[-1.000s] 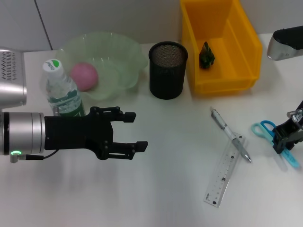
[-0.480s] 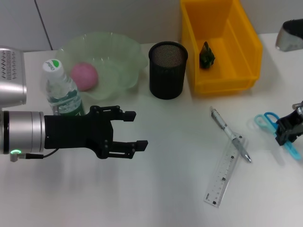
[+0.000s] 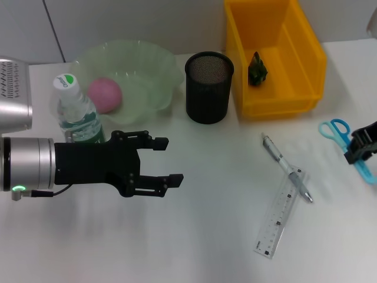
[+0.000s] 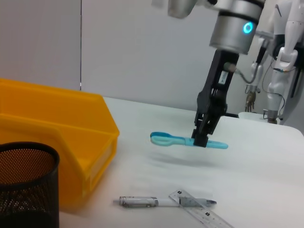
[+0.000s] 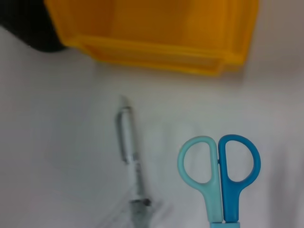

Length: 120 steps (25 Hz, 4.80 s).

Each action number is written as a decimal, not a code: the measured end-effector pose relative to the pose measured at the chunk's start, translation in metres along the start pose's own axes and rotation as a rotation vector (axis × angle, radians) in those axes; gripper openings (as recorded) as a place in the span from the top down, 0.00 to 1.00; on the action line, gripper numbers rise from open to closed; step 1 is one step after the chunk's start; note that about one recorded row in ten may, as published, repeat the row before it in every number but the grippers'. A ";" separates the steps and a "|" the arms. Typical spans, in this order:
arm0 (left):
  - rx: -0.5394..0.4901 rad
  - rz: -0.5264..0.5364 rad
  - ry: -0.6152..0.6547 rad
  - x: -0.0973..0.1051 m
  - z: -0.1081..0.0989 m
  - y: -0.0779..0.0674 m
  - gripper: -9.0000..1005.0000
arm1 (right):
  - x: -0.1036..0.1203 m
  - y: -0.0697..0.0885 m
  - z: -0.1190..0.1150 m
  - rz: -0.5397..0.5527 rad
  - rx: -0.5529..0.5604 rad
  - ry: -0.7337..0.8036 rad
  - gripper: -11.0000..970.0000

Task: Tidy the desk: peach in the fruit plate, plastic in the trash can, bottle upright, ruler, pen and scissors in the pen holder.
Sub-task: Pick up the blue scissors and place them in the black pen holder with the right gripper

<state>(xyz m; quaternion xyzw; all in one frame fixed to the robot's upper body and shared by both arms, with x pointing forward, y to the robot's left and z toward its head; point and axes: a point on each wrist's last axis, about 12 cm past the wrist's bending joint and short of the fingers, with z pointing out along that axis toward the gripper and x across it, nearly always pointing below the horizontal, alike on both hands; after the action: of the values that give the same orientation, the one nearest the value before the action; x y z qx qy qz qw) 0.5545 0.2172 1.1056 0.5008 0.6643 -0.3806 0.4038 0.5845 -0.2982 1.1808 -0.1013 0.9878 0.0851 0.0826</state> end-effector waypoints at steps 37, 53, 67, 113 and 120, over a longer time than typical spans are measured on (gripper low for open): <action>-0.015 0.010 -0.046 0.003 0.005 -0.003 0.19 | -0.030 0.011 -0.001 -0.394 -0.363 -1.087 0.78; -0.070 -0.029 -0.141 0.037 0.011 -0.015 0.19 | -0.036 0.030 0.063 -0.382 -0.441 -1.213 0.77; -0.076 -0.028 -0.134 0.047 0.009 -0.020 0.19 | -0.047 0.056 0.105 -0.424 -0.340 -1.132 0.77; -0.079 -0.025 -0.134 0.046 0.009 -0.018 0.19 | -0.048 0.062 0.116 -0.421 -0.309 -1.101 0.77; -0.079 -0.025 -0.134 0.046 0.009 -0.018 0.19 | -0.047 0.062 0.117 -0.419 -0.309 -1.099 0.77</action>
<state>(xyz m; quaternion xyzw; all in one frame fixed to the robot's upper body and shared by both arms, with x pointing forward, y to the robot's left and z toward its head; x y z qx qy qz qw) 0.5301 0.2216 1.0617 0.4493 0.6566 -0.3917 0.4621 0.6337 -0.2080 1.0848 -0.2456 0.7359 0.2494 0.5796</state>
